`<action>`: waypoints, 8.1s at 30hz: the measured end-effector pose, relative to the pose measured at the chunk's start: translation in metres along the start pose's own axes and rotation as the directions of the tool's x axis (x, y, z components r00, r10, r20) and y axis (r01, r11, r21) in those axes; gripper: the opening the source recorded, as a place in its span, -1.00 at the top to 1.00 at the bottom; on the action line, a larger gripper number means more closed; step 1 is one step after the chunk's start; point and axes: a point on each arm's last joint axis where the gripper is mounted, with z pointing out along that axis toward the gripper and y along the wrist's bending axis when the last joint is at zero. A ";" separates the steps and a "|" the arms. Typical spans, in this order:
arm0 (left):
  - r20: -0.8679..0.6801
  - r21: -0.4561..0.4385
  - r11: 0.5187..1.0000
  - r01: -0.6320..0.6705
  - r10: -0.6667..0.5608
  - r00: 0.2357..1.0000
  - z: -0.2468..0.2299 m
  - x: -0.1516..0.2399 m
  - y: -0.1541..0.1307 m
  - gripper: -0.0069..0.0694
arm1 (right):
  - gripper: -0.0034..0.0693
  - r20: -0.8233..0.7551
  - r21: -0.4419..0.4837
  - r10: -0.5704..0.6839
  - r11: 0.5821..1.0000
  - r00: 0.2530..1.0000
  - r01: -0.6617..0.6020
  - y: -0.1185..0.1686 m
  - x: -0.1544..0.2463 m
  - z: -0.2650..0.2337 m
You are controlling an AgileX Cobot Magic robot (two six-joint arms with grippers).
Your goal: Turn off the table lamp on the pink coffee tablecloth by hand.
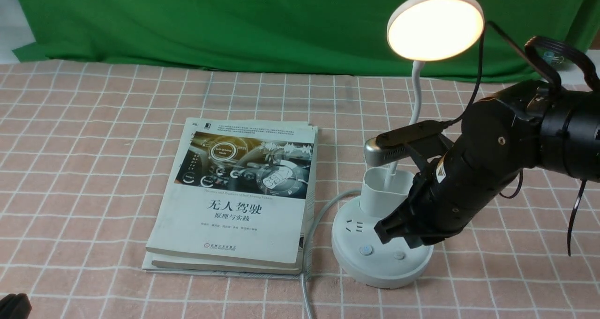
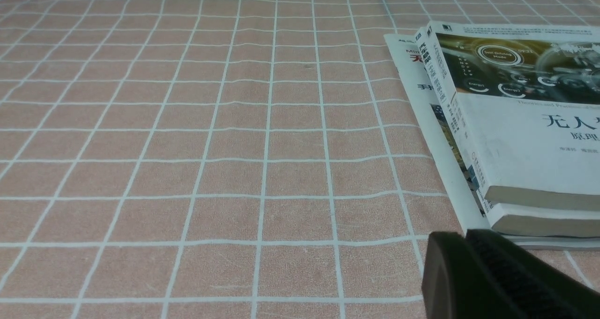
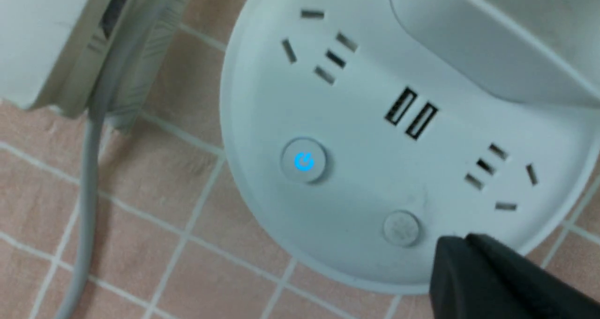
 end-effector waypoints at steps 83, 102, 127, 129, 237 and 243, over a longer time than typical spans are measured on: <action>0.000 0.000 1.000 0.000 0.000 1.000 0.000 0.000 0.000 0.80 | 0.79 -0.021 -0.048 -0.027 0.998 0.999 0.026 0.004 -0.001 0.007; 0.000 0.000 1.000 0.000 0.000 1.000 0.000 0.000 0.000 0.80 | 0.76 0.218 -0.045 -0.095 0.993 0.971 0.107 -0.003 0.093 -0.115; 0.000 0.000 1.000 0.000 0.000 1.000 0.000 0.000 0.000 0.80 | 0.81 0.750 0.133 0.035 0.970 0.660 -0.203 -0.060 0.232 -0.075; 0.000 0.000 1.000 0.000 0.000 1.000 0.000 0.000 0.000 0.80 | 0.81 0.795 0.148 0.041 0.955 0.606 -0.258 -0.062 0.253 -0.056; 0.000 0.000 1.000 0.000 0.000 1.000 0.000 0.000 0.000 0.80 | 0.35 0.830 0.242 -0.029 0.918 0.556 -0.314 -0.064 0.280 -0.033; 0.000 0.000 1.000 0.000 0.000 1.000 0.000 0.000 0.000 0.80 | 0.30 0.830 0.242 -0.029 0.918 0.556 -0.314 -0.064 0.280 -0.033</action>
